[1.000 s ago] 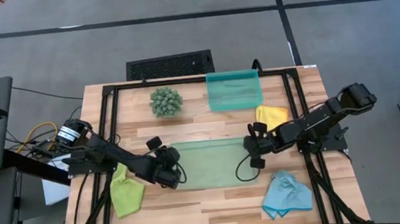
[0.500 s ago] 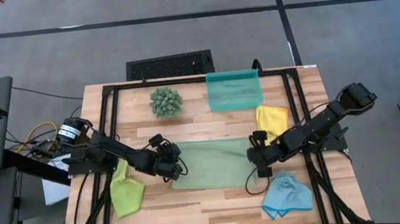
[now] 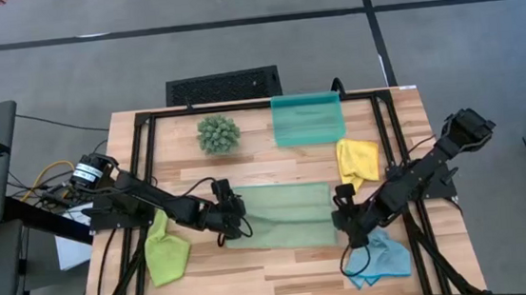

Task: Roll microfiber towels into tight, uniform cylinder then place into a basket
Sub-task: Roll the dark green microfiber cloth

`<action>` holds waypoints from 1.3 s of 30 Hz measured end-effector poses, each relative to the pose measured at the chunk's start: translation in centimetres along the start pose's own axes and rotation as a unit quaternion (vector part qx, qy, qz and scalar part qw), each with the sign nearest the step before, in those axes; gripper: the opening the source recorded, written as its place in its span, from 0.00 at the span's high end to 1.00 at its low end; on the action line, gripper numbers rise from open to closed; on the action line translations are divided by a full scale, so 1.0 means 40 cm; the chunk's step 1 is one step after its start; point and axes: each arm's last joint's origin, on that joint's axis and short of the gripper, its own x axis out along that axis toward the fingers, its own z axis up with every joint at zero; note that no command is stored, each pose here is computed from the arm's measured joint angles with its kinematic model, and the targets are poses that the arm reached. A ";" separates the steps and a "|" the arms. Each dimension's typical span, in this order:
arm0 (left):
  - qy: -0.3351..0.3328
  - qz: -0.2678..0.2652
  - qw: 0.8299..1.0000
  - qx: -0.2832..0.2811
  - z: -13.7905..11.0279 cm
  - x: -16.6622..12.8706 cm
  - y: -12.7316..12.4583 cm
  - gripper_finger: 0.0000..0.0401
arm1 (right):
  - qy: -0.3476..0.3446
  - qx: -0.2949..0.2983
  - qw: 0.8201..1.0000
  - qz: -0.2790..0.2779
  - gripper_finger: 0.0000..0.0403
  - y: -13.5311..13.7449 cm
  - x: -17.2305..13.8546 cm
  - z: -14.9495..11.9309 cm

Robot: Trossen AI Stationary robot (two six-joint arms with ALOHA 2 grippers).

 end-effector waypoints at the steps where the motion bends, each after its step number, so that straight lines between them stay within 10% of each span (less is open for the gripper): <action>1: 0.004 -0.005 1.000 0.001 -0.001 0.001 0.001 0.43 | 0.006 0.004 1.000 -0.003 0.96 -0.001 0.000 -0.003; 10: 0.041 -0.017 0.999 0.016 -0.023 -0.005 -0.005 0.53 | 0.017 0.015 0.999 -0.030 0.96 -0.007 0.000 -0.012; 24: 0.020 -0.034 0.999 0.029 -0.027 -0.033 -0.047 0.98 | 0.016 0.054 0.998 -0.043 0.96 -0.016 0.002 -0.010; 39: 0.057 0.076 0.992 -0.077 -0.042 -0.005 0.019 0.99 | 0.012 0.204 0.968 -0.148 0.96 -0.120 -0.004 0.008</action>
